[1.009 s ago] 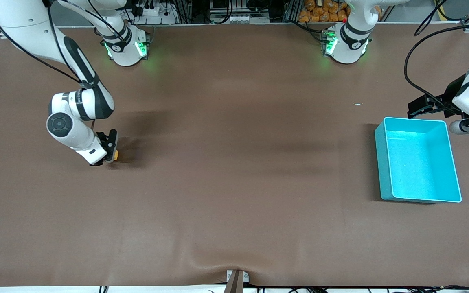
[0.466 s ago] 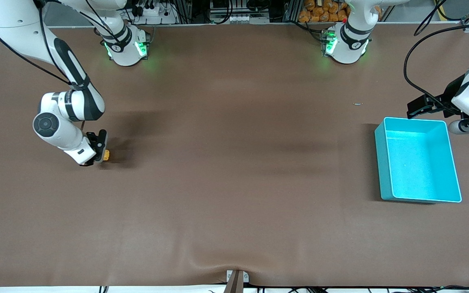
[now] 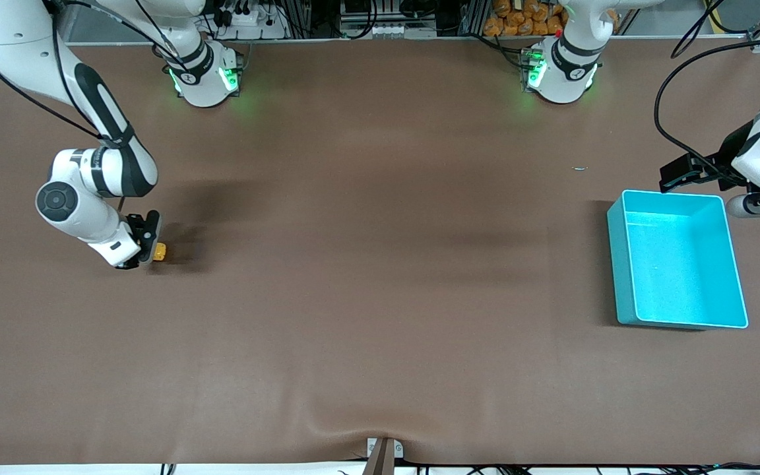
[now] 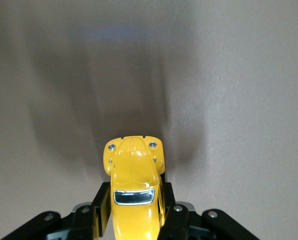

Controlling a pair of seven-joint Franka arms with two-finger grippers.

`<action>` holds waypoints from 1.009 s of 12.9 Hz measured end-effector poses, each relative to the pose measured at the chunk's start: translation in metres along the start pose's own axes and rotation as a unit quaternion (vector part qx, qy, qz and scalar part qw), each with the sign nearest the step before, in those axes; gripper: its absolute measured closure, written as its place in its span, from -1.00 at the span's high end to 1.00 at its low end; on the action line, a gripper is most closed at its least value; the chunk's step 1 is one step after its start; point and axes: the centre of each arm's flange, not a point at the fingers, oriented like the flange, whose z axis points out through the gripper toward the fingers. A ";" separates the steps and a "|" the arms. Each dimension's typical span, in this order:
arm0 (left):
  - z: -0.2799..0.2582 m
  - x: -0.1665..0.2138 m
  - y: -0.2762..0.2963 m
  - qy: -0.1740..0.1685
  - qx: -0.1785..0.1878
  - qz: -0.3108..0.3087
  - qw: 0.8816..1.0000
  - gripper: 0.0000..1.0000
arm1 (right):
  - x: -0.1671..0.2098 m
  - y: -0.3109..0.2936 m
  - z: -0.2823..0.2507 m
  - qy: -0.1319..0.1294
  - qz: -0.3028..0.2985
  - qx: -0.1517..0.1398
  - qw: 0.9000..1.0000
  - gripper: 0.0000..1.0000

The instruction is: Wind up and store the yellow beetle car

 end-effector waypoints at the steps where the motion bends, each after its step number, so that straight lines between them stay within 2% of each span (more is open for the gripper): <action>1: 0.000 0.000 0.000 0.000 0.000 0.000 1.000 1.00 | -0.003 0.001 0.000 0.000 0.002 0.001 1.000 -0.08; 2: -0.001 0.000 0.000 0.001 0.000 0.000 1.000 1.00 | -0.006 0.001 0.003 -0.001 0.005 0.007 1.000 -0.04; 4: -0.005 -0.001 0.002 0.006 0.000 0.002 1.000 1.00 | -0.017 0.002 0.016 -0.004 0.015 0.042 0.999 0.35; 6: -0.016 -0.006 0.003 0.015 -0.001 0.003 1.000 1.00 | -0.027 0.015 0.007 -0.005 0.027 0.079 0.996 0.87; 7: -0.023 -0.011 0.003 0.020 -0.001 0.003 1.000 1.00 | -0.033 0.023 -0.002 0.004 0.029 0.088 0.996 0.99; 9: -0.031 -0.019 0.004 0.023 0.000 0.004 1.000 1.00 | -0.044 0.034 -0.015 0.023 0.029 0.091 0.995 1.00; 13: -0.030 -0.019 0.005 0.021 0.000 0.005 1.000 1.00 | -0.047 0.039 -0.021 0.027 0.030 0.085 0.996 1.00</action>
